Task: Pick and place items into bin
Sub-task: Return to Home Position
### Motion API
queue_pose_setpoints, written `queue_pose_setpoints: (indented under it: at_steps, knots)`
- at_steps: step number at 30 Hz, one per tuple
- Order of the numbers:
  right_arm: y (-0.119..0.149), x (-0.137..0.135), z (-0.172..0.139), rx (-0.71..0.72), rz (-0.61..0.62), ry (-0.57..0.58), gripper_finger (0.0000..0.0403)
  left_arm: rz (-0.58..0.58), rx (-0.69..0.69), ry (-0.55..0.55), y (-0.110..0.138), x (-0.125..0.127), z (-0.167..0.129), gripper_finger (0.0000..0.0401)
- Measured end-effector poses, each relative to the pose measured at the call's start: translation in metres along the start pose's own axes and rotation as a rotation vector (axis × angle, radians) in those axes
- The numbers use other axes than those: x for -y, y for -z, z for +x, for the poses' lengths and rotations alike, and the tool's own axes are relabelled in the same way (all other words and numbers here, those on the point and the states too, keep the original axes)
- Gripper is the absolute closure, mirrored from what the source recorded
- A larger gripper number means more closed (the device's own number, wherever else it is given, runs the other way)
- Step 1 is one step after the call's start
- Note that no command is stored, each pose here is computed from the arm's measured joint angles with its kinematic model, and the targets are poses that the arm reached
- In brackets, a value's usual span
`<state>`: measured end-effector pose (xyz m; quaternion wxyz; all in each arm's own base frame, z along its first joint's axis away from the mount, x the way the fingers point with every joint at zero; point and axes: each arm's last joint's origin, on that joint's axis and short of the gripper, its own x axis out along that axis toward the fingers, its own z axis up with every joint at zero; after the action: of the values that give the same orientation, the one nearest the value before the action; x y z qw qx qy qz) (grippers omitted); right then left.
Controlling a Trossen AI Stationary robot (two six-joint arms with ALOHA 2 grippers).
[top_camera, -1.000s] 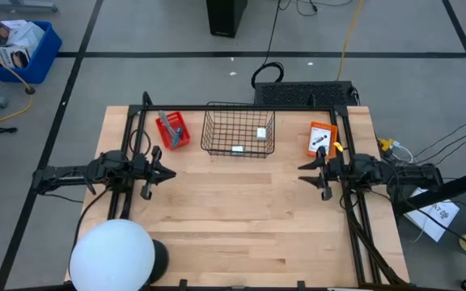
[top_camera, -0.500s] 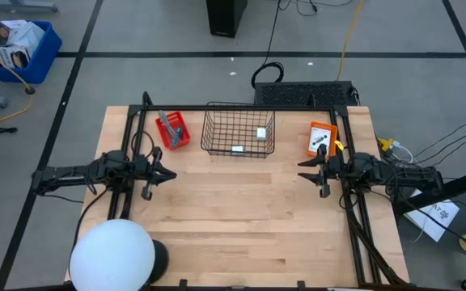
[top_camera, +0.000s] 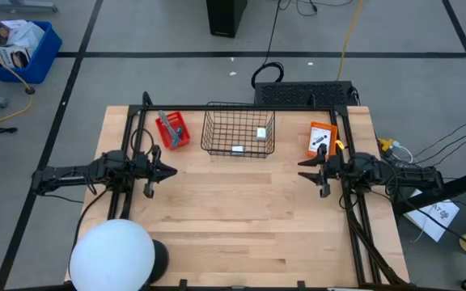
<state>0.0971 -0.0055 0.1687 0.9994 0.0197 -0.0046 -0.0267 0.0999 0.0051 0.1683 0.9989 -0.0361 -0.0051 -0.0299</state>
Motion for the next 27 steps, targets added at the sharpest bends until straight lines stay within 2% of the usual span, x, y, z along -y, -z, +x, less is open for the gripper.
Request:
queue_pose_setpoints:
  at_steps: [5, 27]
  knots:
    - [-0.0046, -0.0001, -0.0001, 0.047, 0.000, 0.000, 0.0251, 0.005, 0.008, -0.002, -0.0007, 0.0000, 0.0000, 0.0370]
    - [-0.0055, -0.0001, -0.0001, 0.057, 0.000, 0.000, 0.0251, 0.014, 0.009, -0.005, -0.0008, -0.0001, 0.0000, 0.0370]
